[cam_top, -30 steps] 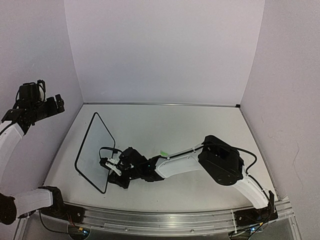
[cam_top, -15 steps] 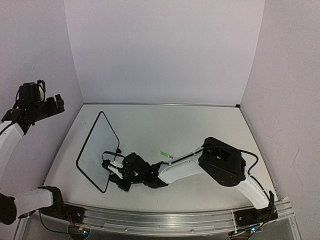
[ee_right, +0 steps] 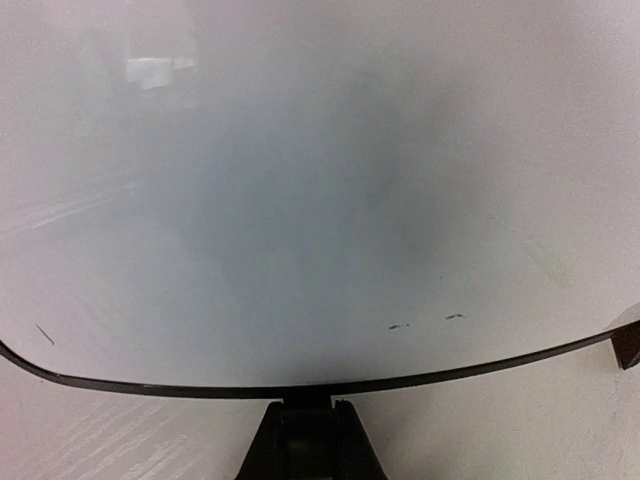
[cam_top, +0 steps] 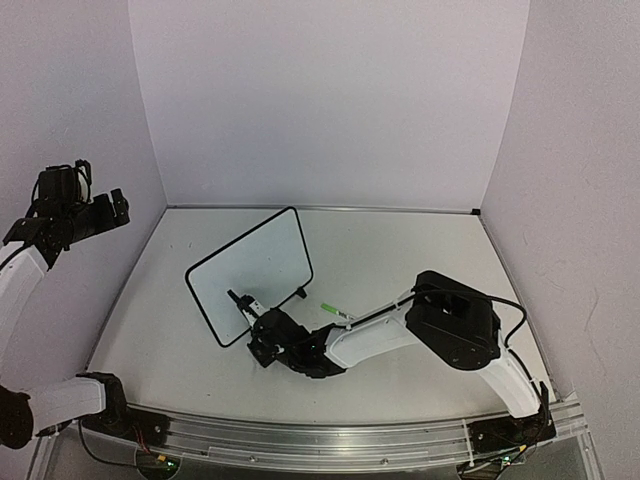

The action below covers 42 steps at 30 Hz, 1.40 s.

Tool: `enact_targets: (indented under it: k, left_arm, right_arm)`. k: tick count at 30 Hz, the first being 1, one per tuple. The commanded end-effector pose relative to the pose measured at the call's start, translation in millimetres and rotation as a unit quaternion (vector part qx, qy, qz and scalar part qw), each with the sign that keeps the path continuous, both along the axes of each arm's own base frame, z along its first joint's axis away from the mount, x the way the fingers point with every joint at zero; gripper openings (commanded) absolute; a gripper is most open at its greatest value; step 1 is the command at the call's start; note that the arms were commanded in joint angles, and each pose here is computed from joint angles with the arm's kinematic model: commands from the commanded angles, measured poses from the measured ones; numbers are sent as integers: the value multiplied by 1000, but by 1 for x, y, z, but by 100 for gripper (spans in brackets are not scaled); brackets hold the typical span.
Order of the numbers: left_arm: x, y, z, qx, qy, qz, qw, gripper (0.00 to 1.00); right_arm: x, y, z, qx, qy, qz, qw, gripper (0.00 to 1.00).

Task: Write a sentence on the whiteboard
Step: Move the whiteboard to the center of the board.

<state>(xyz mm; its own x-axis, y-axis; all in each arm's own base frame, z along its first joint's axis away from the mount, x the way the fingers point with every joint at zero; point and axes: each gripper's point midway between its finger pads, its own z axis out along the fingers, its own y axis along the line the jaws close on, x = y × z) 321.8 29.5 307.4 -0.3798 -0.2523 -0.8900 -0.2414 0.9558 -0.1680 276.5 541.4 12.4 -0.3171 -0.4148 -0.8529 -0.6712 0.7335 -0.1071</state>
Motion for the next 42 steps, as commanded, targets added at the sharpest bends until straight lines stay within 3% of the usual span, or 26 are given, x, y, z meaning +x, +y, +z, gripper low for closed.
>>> enact_targets:
  k: [1,13,20,21,25,28,36,42]
  left_arm:
    - [5,0,5,4,-15,-3,1000,100]
    - [5,0,3,3,-13,-5,1000,100]
    - [6,-1,3,2,-12,-7,1000,100]
    - [6,-1,2,2,-11,-7,1000,100]
    - [7,-3,1,-1,-9,-13,1000,100]
    - [8,-5,-1,-2,-7,-19,1000,100]
    - [9,-10,-3,-6,-5,-32,999,99]
    - [11,-21,-4,-17,-7,-63,998,99]
  right_arm:
    - [31,-60,-1,-46,-15,-144,988,0]
    - [46,-112,7,-67,-39,-276,958,0]
    - [43,-110,8,-56,-21,-273,960,2]
    - [42,-108,9,-54,-16,-268,962,5]
    - [38,-100,22,-39,1,-248,968,45]
    - [32,-97,37,-26,17,-227,973,59]
    - [-8,-106,68,-2,85,-134,987,71]
    - [-24,-141,82,-19,124,-79,989,70]
